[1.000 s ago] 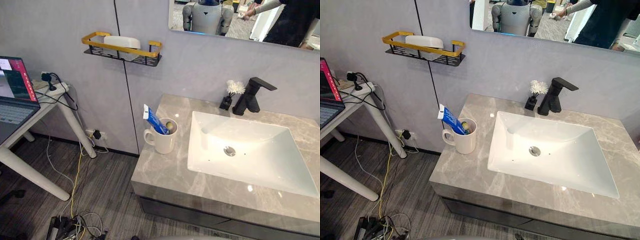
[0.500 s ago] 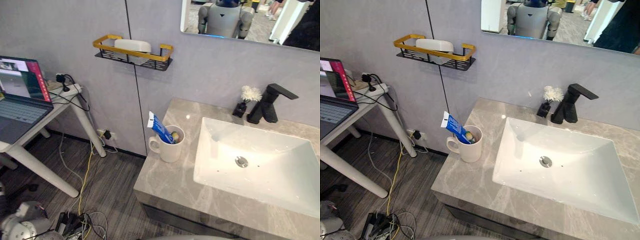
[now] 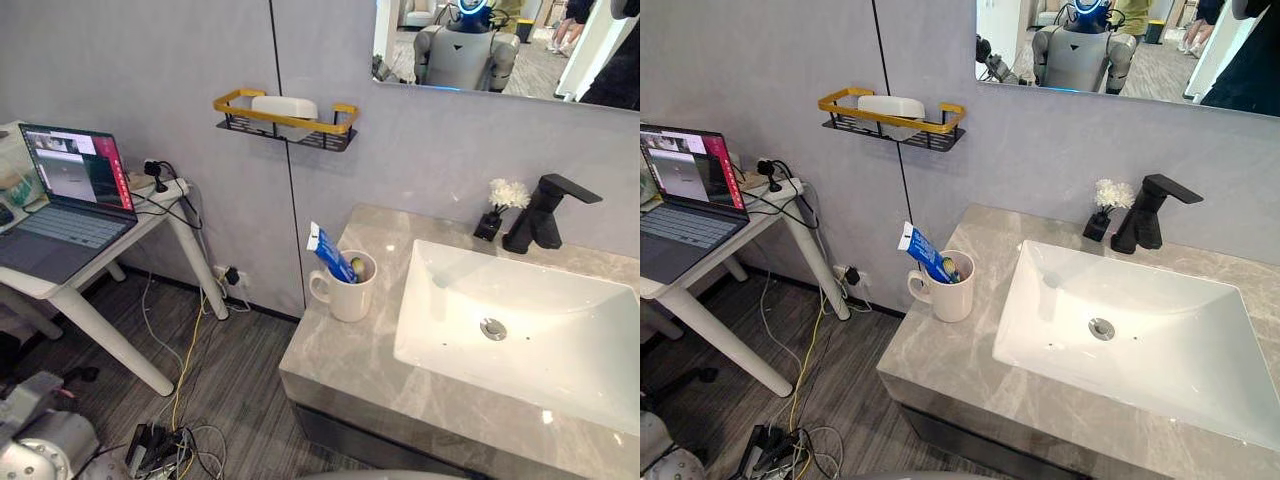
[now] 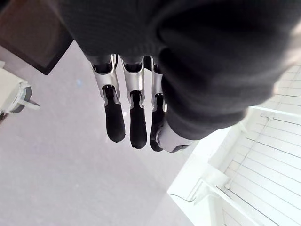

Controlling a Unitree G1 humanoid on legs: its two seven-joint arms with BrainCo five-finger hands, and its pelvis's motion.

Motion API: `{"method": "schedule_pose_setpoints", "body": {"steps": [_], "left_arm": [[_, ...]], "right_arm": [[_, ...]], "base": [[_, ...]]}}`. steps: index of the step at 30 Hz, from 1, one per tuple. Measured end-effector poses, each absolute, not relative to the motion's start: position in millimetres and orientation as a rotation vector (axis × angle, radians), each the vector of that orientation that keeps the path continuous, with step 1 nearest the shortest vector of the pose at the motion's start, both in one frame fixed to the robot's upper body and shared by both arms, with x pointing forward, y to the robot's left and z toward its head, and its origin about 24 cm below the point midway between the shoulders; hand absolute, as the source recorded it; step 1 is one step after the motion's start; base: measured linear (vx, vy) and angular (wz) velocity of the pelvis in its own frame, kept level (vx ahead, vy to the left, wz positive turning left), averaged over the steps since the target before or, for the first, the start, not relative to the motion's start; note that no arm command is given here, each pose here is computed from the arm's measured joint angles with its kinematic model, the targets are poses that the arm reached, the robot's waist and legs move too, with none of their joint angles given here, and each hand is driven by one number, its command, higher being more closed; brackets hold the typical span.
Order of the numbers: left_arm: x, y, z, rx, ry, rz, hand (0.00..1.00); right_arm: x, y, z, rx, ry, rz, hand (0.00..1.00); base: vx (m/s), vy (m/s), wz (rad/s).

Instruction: Organize washtable

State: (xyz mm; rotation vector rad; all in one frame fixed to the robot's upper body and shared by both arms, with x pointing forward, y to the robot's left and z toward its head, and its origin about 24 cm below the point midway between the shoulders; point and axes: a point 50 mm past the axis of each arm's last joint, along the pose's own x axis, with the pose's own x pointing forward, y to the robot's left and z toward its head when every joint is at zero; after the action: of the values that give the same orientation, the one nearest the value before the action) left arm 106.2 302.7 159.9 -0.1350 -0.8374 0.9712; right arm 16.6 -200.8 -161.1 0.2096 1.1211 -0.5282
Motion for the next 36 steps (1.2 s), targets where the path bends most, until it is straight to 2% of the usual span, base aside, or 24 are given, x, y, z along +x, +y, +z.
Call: {"method": "schedule_pose_setpoints", "body": {"steps": [5,9,10,11,13,16,21,27,36], "left_arm": [[119,281,160,-0.179,-0.809,0.739,1.0],[136,249,157,-0.358,-0.743,0.417,1.0],[142,232,156,-0.409,-0.681,0.251,1.0],[144,225,154,-0.423,-0.648,0.18,1.0],[148,198,150,-0.469,-0.514,-0.097,1.0],[149,178,136,-0.549,-0.351,-0.304,1.0],[152,165,104,-0.579,-0.127,-0.394,1.0],[151,159,68,-0.525,0.101,-0.474,1.0],[169,151,55,-0.402,0.13,-0.522,1.0]], "right_arm": [[16,-202,-161,0.212,1.123,-0.521,0.0],[15,-203,-161,0.217,1.131,-0.512,0.0],[14,-203,-161,0.218,1.136,-0.512,0.0],[14,-203,-162,0.219,1.137,-0.511,0.0],[14,-202,-162,0.22,1.138,-0.509,0.0],[18,-204,-163,0.223,1.135,-0.501,0.0],[14,-210,-168,0.214,1.196,-0.498,0.0],[11,-222,-167,0.191,1.217,-0.514,0.0],[35,-218,-168,0.179,1.184,-0.45,0.0]], "base": [[-0.04,-0.043,0.03],[-0.01,-0.039,0.03],[0.0,0.0,0.0],[0.0,0.0,0.0],[0.0,0.0,0.0],[-0.01,-0.01,0.03],[-0.01,-0.031,0.04],[0.0,-0.043,0.04],[0.02,-0.01,-0.02]]}}
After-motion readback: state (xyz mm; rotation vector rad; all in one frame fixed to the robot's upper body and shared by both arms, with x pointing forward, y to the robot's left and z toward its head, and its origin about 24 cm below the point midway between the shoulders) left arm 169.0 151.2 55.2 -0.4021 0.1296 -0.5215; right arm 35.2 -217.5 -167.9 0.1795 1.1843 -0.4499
